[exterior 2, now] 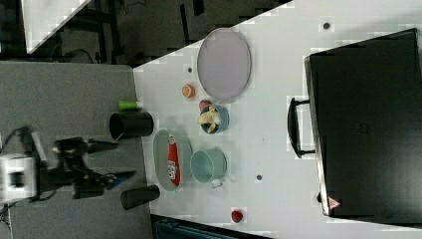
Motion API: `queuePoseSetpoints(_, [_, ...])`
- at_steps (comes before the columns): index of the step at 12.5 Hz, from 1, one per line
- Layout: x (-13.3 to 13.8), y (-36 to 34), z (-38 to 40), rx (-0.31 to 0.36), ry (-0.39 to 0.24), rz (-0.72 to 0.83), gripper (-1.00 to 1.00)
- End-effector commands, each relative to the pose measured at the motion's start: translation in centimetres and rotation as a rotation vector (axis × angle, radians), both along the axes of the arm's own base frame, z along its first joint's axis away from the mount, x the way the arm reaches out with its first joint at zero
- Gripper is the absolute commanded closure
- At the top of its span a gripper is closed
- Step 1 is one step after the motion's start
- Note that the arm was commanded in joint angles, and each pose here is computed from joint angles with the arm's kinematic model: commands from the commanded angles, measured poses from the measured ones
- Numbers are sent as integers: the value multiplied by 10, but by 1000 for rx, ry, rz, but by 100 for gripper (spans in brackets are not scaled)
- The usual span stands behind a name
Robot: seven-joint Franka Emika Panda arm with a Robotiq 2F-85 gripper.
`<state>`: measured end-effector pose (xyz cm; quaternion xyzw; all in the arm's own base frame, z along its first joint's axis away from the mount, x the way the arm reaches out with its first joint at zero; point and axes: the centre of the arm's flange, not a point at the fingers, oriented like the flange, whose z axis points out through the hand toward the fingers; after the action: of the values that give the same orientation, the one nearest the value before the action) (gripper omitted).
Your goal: Pick ketchup from strainer and place it on the table
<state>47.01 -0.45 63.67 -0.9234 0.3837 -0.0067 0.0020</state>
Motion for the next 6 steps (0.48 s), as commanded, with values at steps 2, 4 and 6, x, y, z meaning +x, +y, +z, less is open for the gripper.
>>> queuePoseSetpoints(2, [26, 85, -39, -6, 21, 111, -100])
queuePoseSetpoints(4, [26, 133, -55, -15, 42, 201, -100])
queuePoseSetpoints(6, [20, 183, -73, -23, 70, 297, -100])
